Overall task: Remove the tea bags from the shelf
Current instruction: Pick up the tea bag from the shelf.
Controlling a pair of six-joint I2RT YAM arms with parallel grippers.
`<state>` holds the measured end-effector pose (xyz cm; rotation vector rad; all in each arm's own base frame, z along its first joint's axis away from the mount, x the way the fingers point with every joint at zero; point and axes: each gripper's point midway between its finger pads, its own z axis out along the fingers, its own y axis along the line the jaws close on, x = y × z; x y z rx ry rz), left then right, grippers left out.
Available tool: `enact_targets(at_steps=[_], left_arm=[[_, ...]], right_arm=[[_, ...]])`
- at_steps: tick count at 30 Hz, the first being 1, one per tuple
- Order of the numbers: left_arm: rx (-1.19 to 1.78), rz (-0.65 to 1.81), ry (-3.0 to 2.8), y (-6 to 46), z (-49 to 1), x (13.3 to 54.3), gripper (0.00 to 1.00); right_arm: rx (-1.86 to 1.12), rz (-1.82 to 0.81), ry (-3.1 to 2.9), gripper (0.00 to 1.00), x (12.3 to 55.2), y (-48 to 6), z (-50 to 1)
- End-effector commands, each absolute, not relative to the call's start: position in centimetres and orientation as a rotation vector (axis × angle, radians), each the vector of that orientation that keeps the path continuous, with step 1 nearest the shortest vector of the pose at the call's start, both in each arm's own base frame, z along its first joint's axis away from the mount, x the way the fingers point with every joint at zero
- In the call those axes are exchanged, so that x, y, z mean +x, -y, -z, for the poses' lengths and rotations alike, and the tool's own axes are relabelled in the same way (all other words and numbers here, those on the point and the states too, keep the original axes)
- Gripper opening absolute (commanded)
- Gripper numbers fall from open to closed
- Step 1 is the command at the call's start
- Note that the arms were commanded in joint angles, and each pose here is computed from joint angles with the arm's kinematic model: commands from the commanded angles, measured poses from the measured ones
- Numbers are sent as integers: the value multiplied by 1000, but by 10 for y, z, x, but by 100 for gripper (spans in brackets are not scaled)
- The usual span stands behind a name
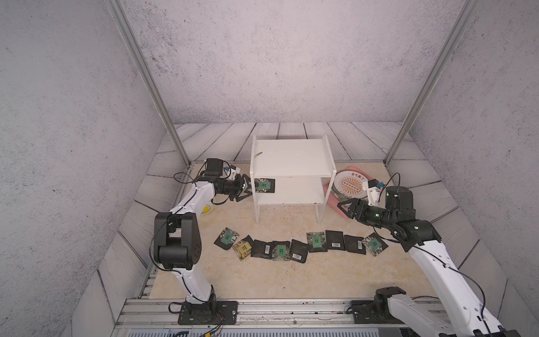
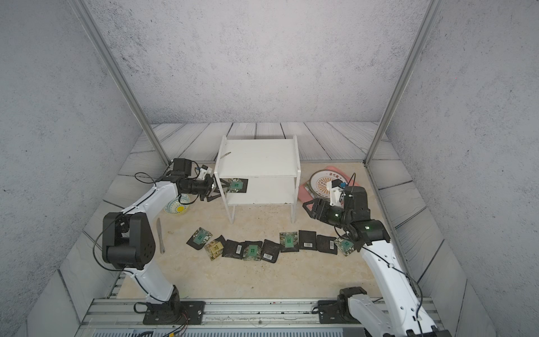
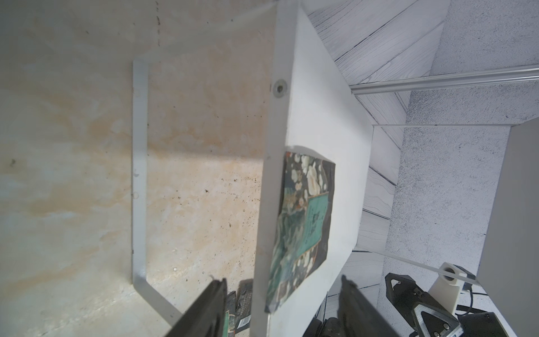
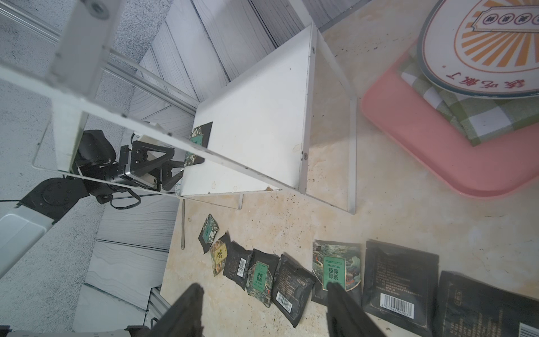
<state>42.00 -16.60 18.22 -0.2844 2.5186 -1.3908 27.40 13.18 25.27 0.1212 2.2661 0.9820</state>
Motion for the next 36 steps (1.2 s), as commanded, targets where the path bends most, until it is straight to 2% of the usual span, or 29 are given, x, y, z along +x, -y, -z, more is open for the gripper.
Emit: enact_targets(at_steps=[1,8,18,26,32,36], left_arm=[[-266,1397,-2518,173,-179,428,62],[-270,1386,-2534,172,-171,429,48],[-266,1361,-2538,166,-172,416,18],[-268,1367,-2513,159,-183,411,12],[-275,1365,-2485,151,-195,407,2],[-297,1361,-2464,143,-202,404,1]], right_arm=[[111,-1005,-2243,69,270,-133,-258],[104,-992,-2249,69,269,-132,-256],[104,-1018,-2245,69,272,-134,-258],[117,-1026,-2244,69,269,-134,-255],[113,-1034,-2240,69,270,-135,-257],[110,-1036,-2237,69,271,-135,-258]])
